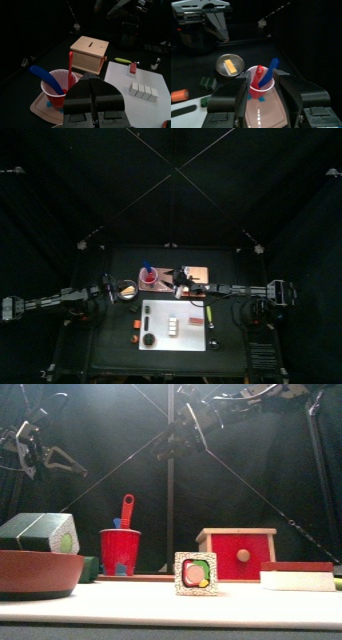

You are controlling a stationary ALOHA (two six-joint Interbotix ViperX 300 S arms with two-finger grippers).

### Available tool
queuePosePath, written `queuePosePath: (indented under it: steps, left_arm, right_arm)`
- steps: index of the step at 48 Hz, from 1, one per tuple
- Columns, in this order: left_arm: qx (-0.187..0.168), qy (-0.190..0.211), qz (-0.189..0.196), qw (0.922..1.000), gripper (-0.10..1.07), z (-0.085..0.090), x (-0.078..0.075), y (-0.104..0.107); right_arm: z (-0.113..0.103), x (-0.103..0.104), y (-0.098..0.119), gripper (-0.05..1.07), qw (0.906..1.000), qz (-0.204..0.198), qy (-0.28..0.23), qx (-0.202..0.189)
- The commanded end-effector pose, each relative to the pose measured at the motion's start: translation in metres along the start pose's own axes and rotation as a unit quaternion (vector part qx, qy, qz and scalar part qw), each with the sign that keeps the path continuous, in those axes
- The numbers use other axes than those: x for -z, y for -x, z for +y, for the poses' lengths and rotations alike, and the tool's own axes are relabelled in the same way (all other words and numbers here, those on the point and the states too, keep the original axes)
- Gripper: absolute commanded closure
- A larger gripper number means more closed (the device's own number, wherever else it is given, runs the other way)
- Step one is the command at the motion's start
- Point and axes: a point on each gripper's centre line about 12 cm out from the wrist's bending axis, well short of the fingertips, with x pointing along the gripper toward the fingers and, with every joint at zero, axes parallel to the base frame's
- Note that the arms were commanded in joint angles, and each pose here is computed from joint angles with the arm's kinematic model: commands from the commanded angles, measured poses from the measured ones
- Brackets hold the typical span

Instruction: Cut the white sushi roll

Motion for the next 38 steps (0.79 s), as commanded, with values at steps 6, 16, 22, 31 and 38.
queuePosePath:
  steps: [6, 16, 22, 31, 38]
  left_arm:
    - [0.000, 0.001, -0.009, 1.0000, 0.97, 0.000, -0.008, -0.002]
    - [-0.001, 0.000, -0.004, 1.0000, 0.97, 0.000, -0.003, -0.001]
    - [-0.001, -0.001, -0.001, 1.0000, 0.97, 0.001, -0.001, -0.001]
    - [-0.006, -0.002, 0.007, 1.0000, 0.97, 0.002, 0.005, 0.000]
    - [-0.010, 0.000, 0.016, 0.9998, 0.97, 0.004, 0.013, 0.002]
  right_arm:
    - [-0.010, -0.019, -0.011, 0.25, 0.9972, 0.028, 0.049, 0.048]
    - [-0.010, -0.006, -0.034, 0.25, 0.9895, 0.137, 0.044, 0.012]
    - [-0.016, -0.002, -0.049, 0.24, 0.9810, 0.189, 0.035, -0.027]
    - [-0.027, -0.004, -0.072, 0.12, 0.9644, 0.243, 0.011, -0.103]
    - [-0.041, -0.002, -0.092, -0.02, 0.9499, 0.281, -0.009, -0.136]
